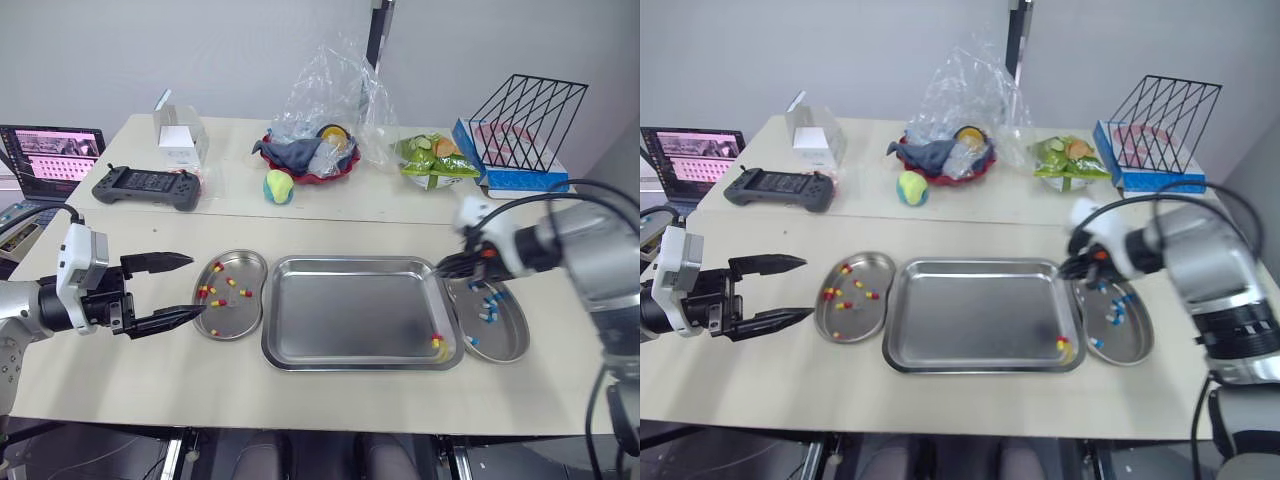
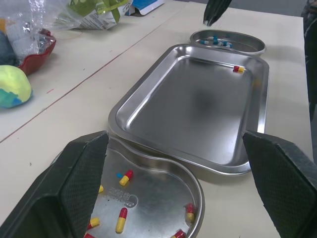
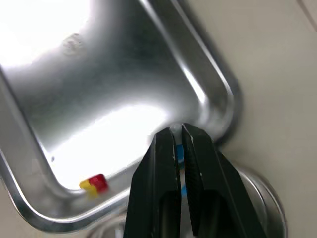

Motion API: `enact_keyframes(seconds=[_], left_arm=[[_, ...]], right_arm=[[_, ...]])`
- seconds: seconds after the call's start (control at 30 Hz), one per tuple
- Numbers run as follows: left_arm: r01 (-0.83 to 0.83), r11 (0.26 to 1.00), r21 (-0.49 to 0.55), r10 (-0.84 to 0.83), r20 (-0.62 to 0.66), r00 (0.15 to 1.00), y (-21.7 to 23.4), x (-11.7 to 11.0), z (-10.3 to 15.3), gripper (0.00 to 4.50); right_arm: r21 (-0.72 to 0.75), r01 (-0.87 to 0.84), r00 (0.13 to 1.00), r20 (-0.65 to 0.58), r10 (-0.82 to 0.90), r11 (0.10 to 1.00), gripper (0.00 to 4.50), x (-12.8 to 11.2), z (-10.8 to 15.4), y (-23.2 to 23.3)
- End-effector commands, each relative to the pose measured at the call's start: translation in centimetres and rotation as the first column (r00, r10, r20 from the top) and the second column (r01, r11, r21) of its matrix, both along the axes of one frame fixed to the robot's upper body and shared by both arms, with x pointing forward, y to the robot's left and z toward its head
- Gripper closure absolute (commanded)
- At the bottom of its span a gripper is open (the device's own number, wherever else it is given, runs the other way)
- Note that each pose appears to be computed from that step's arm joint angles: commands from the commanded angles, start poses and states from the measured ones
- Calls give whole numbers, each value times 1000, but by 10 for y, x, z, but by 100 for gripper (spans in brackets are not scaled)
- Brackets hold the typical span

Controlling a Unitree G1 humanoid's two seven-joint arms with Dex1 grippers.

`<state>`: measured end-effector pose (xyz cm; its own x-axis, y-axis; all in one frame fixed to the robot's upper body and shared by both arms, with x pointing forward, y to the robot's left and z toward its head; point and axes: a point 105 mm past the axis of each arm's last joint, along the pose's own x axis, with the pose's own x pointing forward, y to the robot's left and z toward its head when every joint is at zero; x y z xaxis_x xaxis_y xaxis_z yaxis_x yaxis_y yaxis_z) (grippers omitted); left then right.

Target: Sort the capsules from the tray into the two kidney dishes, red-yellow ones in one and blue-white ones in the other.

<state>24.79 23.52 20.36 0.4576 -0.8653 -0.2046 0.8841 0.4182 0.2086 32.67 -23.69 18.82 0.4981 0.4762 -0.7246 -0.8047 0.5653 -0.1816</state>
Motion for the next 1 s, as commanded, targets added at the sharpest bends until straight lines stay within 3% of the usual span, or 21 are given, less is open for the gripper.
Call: enact_keyframes(seconds=[0.03, 0.13, 0.23, 0.4, 0.67, 0.8, 1.0], left_arm=[[34, 999, 5, -34, 27, 999, -4, 1, 9, 0], [35, 999, 6, -35, 28, 999, -4, 2, 9, 0], [48, 999, 16, -48, 28, 998, -6, 7, 8, 0], [51, 999, 15, -52, 27, 998, -6, 11, 8, 0], [-101, 994, -46, 102, 29, 994, 22, 16, 8, 0], [-232, 972, -39, 233, 25, 972, 54, 15, -4, 0], [-476, 879, -34, 477, 52, 877, 111, 11, -25, 0]], right_arm=[[-13, 123, 992, 18, -123, 992, 444, -9, 1, -35], [4, 132, 991, 9, -132, 991, 444, -12, -3, -34], [-25, 180, 983, -39, -181, 983, 444, -25, -24, -46], [-22, 228, 972, -50, -229, 973, 277, -32, -36, -53], [106, 310, 946, 65, -318, 945, 5, -26, -5, -81], [200, 380, 902, 137, -410, 903, 5, -25, 2, -106], [476, 444, 729, 301, -615, 759, 5, -26, 12, -157]])
